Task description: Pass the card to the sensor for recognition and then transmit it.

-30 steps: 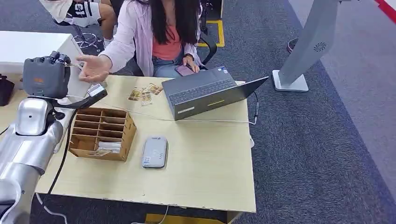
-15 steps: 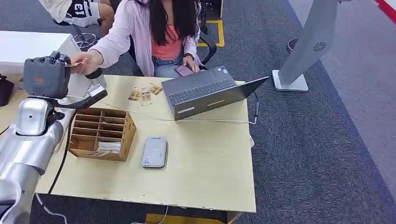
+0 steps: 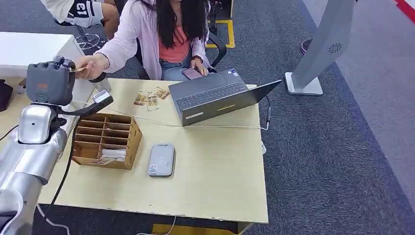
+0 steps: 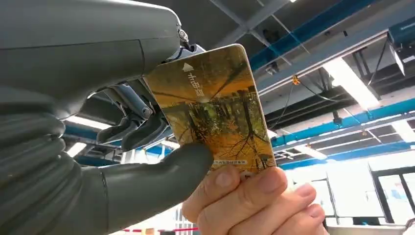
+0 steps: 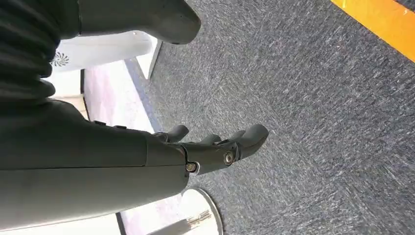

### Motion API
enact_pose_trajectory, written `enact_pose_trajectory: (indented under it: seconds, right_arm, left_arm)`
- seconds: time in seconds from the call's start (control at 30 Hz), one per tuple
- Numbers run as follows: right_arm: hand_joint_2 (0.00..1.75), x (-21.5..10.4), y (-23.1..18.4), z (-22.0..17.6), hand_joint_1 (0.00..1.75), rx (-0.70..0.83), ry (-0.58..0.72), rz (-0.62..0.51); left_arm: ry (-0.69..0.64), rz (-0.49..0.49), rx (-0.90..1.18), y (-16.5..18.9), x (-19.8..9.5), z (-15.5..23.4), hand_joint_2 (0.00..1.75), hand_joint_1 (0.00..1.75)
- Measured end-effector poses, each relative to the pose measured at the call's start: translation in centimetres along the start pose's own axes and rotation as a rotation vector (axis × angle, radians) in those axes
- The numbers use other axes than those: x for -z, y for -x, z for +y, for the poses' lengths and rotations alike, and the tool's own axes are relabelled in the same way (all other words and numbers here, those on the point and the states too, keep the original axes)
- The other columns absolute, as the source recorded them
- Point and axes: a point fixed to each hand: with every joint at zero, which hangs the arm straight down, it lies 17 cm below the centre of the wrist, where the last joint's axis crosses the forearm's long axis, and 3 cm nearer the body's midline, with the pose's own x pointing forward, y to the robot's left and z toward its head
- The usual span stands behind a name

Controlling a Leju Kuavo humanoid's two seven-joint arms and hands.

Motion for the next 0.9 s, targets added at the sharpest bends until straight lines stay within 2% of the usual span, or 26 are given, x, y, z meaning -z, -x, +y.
enact_pose_trajectory:
  seconds: [0.17, 0.27, 0.37, 0.67, 0.9]
  right_arm:
    - [1.75, 0.0, 0.1, -0.1, 0.0, -0.003, 0.002, 0.003]
    - [1.75, 0.0, 0.5, -0.1, 0.0, 0.003, 0.001, 0.02]
    - [1.75, 0.1, 0.6, -0.3, 0.0, 0.007, 0.003, 0.025]
    - [1.75, 0.1, 1.1, -0.3, 0.0, 0.016, 0.001, 0.036]
    - [1.75, 0.1, 1.4, -0.3, 0.0, 0.029, 0.002, 0.049]
  left_arm:
    - [0.01, -0.005, -0.028, -0.4, -0.8, -0.6, 1.75, 0.0]
    - [-0.021, -0.035, -0.168, -3.2, -2.1, 0.0, 1.75, 0.0]
    - [-0.034, -0.041, -0.216, -5.7, -3.5, 0.4, 1.75, 0.0]
    - [-0.073, -0.027, -0.262, -6.7, -3.9, 2.1, 1.75, 0.0]
    - [-0.093, -0.023, -0.335, -8.8, -5.7, 3.6, 1.75, 0.0]
